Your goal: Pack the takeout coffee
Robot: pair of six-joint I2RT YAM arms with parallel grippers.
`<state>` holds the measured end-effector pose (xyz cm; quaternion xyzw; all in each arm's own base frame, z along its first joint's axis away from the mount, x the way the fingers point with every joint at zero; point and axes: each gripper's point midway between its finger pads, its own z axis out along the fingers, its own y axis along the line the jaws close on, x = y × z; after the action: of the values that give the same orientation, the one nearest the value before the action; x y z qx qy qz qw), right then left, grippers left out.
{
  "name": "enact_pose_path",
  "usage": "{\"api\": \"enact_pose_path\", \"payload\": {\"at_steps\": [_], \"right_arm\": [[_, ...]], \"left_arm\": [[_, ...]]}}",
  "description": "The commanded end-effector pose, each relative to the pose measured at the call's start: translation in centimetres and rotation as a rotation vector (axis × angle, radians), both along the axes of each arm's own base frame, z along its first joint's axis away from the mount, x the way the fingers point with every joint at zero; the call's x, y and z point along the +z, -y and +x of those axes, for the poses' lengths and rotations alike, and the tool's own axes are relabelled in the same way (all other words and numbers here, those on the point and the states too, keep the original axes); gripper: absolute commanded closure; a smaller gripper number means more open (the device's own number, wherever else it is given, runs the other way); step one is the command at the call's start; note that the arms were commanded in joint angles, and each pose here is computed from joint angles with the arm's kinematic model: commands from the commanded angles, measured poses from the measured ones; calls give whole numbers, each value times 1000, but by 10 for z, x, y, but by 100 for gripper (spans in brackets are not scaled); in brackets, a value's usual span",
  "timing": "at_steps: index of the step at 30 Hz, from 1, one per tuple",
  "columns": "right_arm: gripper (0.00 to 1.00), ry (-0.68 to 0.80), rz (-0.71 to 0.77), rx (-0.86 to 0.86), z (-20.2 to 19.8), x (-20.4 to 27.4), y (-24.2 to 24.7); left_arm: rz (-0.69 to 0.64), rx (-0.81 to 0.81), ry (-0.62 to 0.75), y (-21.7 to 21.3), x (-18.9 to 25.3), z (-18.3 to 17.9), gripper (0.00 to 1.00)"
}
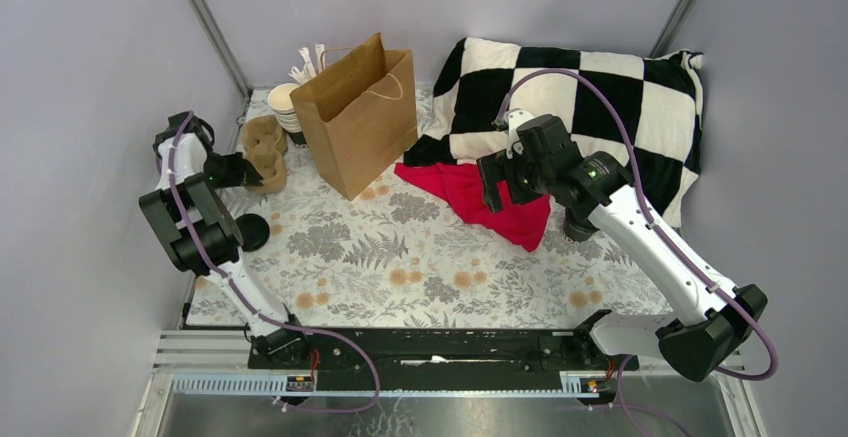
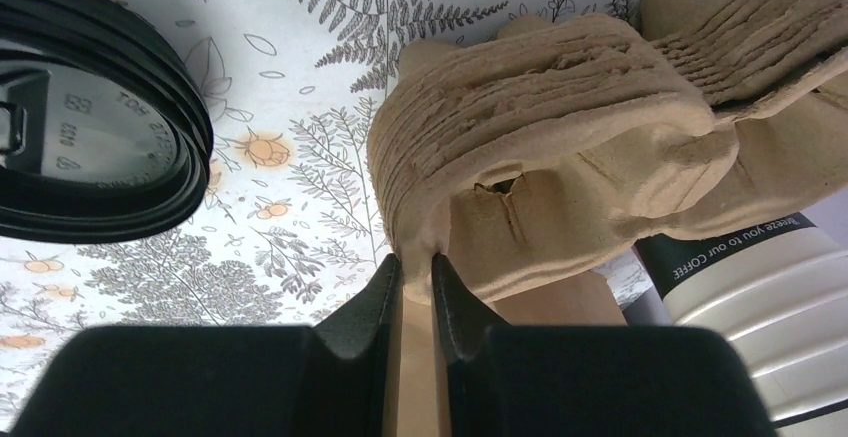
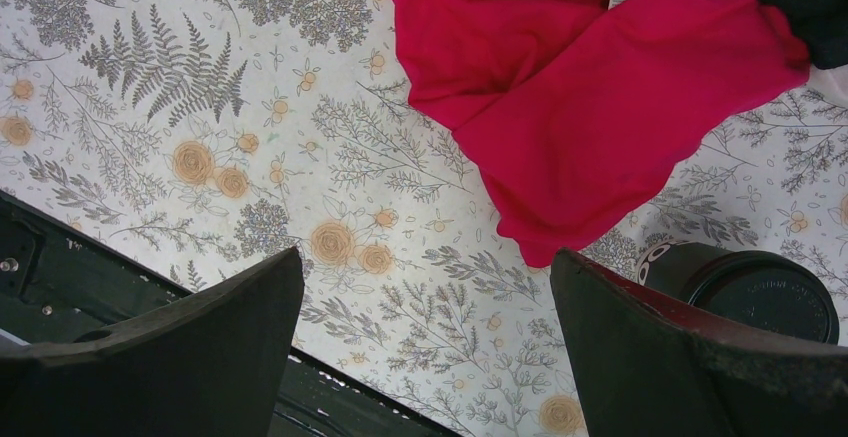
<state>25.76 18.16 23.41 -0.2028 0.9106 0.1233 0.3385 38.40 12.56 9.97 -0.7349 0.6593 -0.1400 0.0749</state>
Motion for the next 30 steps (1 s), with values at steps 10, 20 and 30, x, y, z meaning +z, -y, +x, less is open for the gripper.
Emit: {"api": "enact_pose_path", "payload": {"at_steps": [10, 20, 30], "right_arm": [[0, 41, 15, 18, 2, 10, -4], [0, 45, 14, 15, 1, 11, -2], [0, 52, 12, 11, 1, 12, -1]], "left_arm": [[24, -32, 362, -16, 47, 0, 100], [-31, -49, 496, -3, 42, 1, 100], [172, -147, 409, -27, 42, -16, 69]]}}
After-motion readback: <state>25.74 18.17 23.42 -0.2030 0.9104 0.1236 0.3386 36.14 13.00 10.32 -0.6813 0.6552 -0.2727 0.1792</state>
